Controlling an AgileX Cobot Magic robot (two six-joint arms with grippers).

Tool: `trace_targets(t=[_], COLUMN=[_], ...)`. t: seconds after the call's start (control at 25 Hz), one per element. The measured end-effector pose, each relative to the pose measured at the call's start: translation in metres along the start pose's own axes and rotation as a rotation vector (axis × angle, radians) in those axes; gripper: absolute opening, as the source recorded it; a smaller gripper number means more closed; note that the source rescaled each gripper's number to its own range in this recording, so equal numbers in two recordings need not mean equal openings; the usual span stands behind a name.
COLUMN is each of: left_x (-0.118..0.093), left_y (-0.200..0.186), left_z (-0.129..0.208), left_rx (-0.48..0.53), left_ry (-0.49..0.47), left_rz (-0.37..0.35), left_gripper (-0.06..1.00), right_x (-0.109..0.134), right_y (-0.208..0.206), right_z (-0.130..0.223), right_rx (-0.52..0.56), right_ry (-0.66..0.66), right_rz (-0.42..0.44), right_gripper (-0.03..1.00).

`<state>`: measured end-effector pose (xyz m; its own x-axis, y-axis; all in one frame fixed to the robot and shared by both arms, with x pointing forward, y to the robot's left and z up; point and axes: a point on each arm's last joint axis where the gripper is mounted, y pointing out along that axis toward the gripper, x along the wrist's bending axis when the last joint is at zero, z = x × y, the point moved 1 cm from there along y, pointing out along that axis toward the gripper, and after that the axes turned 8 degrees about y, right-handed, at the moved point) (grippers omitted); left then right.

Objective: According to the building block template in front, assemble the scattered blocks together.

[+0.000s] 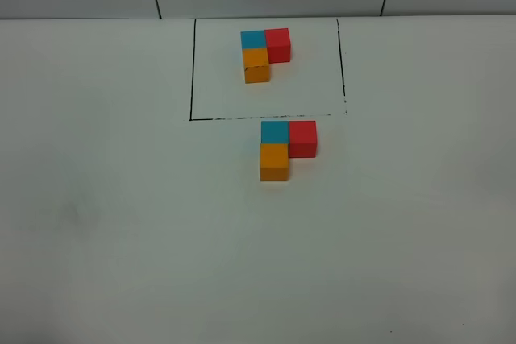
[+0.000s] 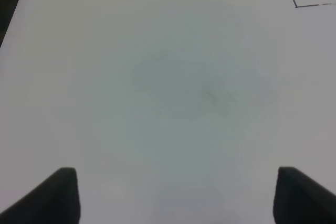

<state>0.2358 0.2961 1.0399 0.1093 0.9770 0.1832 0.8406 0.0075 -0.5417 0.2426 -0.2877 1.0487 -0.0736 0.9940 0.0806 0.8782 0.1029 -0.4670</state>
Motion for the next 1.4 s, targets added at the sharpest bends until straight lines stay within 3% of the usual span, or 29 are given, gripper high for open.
trace_targets(t=[1.4], left_x=[0.0], left_y=[0.0], left_z=[0.0], left_rx=[0.0], left_ry=[0.0], left_rz=[0.0], left_gripper=[0.75], right_x=[-0.0062], right_y=[0.0001], right_z=[0.0002], right_rx=[-0.001], right_ry=[0.06], right_rz=[0.061], right_gripper=[0.73])
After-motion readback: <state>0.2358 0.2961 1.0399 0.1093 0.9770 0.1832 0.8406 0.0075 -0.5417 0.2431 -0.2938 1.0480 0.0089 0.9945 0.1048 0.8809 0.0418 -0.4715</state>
